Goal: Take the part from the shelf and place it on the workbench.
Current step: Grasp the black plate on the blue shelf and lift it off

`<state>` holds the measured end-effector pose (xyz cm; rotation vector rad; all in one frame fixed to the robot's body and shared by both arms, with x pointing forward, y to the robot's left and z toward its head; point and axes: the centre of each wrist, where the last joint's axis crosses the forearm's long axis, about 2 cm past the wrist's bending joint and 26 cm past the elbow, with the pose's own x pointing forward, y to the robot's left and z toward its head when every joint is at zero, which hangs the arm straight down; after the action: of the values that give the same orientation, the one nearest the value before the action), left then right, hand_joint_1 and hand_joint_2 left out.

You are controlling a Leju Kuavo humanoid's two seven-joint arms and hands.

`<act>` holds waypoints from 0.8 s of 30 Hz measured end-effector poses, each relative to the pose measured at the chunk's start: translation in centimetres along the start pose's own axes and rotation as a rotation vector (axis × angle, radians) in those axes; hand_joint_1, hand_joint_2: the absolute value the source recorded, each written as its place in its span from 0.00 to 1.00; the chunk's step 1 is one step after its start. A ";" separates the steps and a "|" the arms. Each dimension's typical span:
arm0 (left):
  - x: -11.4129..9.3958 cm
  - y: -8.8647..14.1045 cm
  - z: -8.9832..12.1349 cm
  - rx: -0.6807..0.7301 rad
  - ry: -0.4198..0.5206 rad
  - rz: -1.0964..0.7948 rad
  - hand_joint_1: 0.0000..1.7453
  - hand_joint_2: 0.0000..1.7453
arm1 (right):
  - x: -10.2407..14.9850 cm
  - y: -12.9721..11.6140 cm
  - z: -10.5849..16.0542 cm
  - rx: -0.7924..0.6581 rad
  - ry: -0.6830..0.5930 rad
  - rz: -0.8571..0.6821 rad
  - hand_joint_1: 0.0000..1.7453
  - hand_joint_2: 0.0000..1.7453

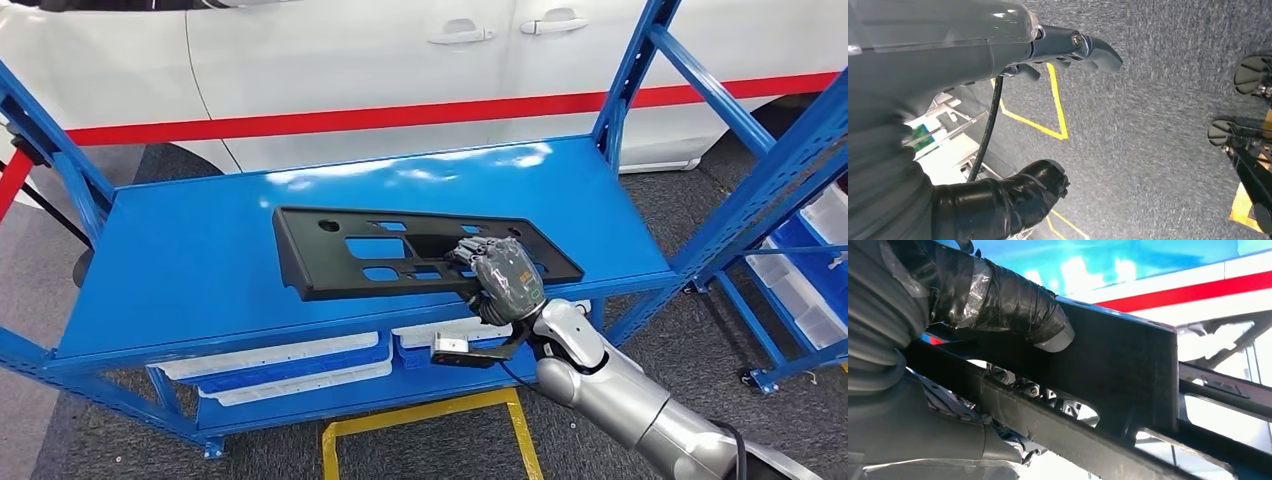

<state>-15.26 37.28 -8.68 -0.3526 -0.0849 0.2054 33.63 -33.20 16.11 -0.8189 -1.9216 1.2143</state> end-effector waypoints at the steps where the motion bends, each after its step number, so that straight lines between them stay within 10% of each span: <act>1: 0.0 0.1 0.0 0.001 0.001 -0.002 0.00 1.00 | 0.1 -0.1 0.0 -0.008 -0.007 0.008 0.98 1.00; 24: 0.8 0.8 0.2 0.004 -0.001 -0.030 0.00 1.00 | 0.8 -1.0 0.7 -0.046 -0.058 0.015 0.98 1.00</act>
<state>-14.63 38.24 -8.68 -0.3468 -0.0908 0.1758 32.47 -33.27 17.00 -0.8321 -2.0001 1.2185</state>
